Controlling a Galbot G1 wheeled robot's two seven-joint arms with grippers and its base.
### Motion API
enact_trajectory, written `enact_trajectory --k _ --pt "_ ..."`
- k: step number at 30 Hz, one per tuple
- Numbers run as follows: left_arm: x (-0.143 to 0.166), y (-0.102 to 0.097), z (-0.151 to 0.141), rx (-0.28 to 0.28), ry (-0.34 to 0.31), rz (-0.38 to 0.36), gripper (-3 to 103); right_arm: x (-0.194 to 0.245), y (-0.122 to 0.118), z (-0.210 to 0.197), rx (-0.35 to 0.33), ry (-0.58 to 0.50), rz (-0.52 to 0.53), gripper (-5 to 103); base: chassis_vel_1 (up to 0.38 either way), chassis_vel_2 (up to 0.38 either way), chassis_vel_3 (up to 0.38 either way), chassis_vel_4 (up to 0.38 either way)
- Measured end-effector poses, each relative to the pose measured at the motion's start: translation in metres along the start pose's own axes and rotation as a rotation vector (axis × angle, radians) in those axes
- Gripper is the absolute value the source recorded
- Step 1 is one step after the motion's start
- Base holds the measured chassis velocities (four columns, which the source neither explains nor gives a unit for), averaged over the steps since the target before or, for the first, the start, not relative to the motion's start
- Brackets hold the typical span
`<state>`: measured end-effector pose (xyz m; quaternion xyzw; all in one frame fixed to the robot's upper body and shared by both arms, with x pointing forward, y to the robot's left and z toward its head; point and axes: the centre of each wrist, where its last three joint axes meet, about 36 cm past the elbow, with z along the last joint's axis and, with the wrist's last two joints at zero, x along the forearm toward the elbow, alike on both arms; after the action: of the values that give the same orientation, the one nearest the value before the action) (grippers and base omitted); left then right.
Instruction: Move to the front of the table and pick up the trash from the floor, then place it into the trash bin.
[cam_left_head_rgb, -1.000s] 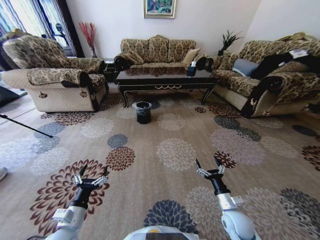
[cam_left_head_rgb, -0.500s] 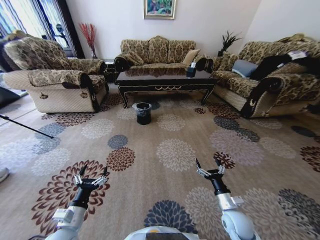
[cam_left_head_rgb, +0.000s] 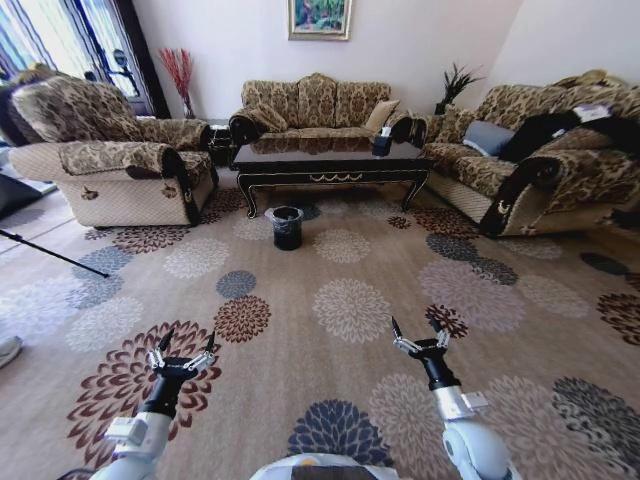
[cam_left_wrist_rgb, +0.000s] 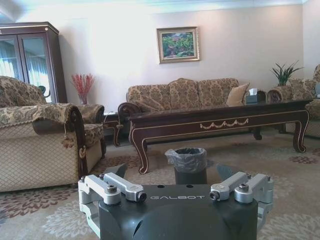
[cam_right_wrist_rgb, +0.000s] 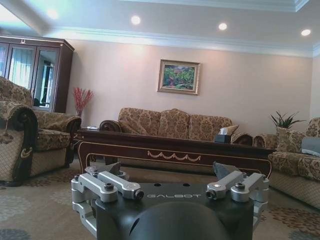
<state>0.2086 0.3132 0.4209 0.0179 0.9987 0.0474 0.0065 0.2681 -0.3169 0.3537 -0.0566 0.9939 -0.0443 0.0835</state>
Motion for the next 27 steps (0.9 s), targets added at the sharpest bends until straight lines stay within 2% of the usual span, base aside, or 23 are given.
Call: enact_trajectory --k 27 --pt "0.0 0.0 0.0 0.0 0.0 0.0 100 0.0 0.0 0.0 0.0 0.0 0.0 100 0.0 0.0 0.0 0.0"
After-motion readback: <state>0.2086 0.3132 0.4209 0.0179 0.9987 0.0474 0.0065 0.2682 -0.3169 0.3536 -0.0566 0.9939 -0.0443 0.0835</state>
